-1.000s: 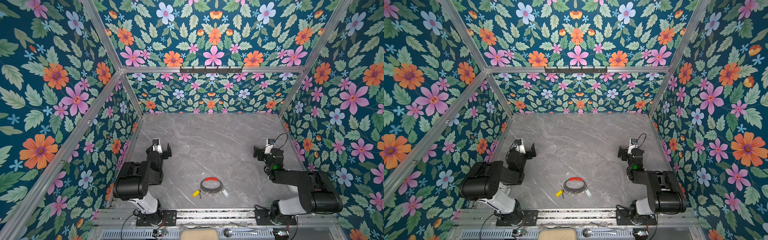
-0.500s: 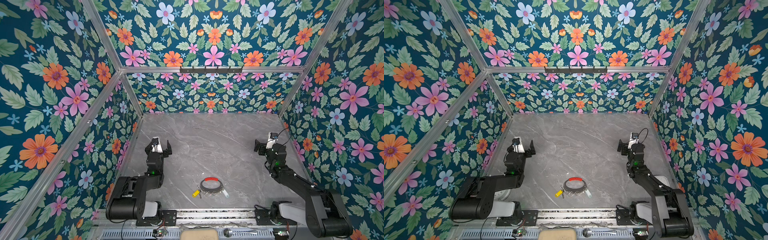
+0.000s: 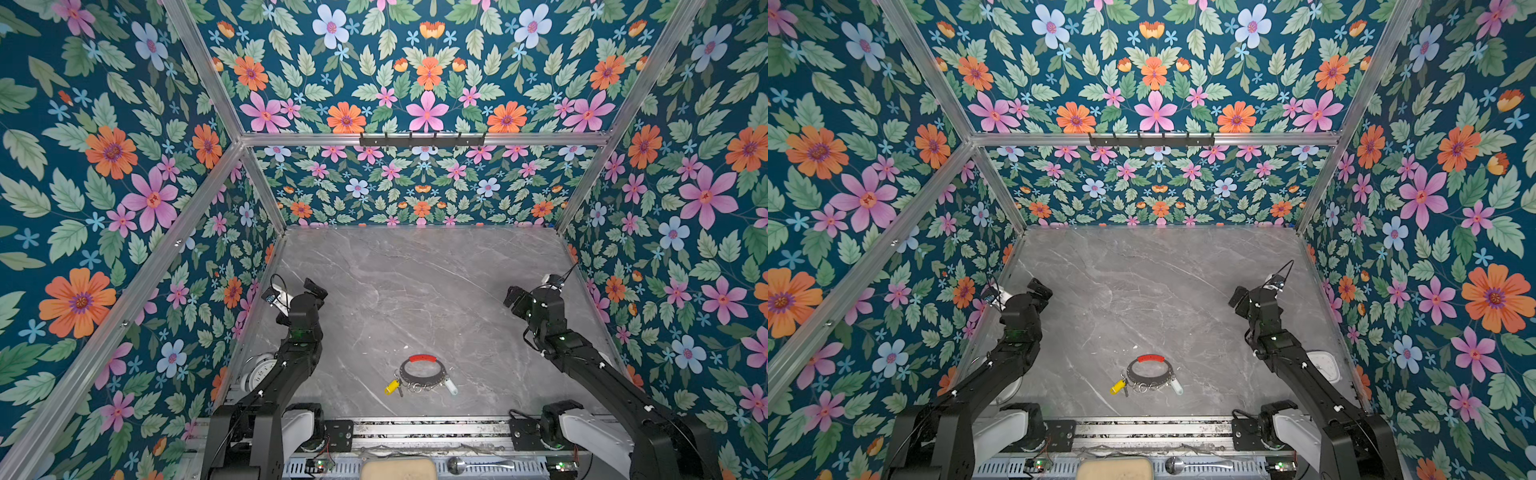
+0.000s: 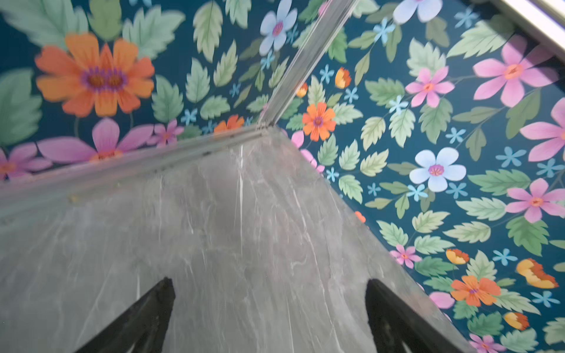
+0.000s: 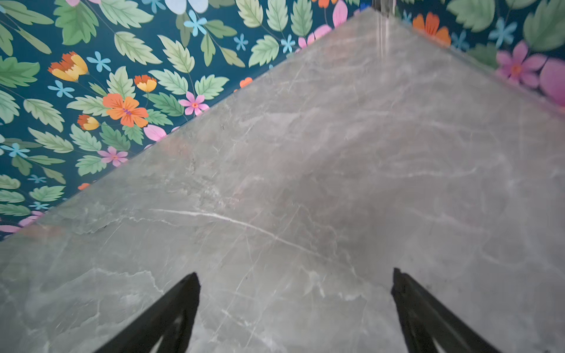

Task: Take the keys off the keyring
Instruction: 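Move both grippers toward the silver key ring on the table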

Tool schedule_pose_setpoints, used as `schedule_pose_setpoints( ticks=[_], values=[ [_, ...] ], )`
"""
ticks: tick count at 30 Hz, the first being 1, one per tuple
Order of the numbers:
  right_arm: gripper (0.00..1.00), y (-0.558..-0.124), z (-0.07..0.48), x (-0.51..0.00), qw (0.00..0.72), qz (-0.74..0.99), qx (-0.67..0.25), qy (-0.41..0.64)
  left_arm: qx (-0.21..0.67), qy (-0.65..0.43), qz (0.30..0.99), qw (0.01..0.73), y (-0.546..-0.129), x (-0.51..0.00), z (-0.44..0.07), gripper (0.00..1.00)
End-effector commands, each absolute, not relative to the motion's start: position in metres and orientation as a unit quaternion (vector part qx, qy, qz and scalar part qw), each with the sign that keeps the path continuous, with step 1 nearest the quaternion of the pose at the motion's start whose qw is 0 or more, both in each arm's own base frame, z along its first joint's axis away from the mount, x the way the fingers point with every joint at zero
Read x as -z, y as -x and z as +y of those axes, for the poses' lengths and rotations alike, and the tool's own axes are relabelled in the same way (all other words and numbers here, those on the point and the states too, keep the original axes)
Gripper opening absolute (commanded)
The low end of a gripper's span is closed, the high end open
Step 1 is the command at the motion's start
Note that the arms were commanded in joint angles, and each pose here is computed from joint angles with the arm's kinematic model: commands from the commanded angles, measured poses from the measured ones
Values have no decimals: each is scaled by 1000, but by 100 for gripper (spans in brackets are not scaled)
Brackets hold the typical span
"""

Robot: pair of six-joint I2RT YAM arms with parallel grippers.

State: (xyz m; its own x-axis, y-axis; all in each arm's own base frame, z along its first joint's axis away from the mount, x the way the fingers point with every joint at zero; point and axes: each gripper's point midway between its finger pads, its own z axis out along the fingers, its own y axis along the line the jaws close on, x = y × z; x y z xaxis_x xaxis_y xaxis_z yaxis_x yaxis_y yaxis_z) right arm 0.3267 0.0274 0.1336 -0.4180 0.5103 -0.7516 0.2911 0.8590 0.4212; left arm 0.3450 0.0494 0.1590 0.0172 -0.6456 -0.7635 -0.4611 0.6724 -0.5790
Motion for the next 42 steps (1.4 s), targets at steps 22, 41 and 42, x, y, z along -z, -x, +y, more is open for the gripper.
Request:
schedule_pose_setpoints(
  ticks=[22,41,42],
  values=[
    [70,-193,216,-77,194,948,-210,140,351,149,835,397,-282,-105,-132,91],
    [46,-164,263,-44,120,942,-129,287,348,115,854,369,-273,-92,-142,76],
    [46,-164,263,-42,117,942,-125,290,348,114,854,369,-273,-92,-142,76]
  ],
)
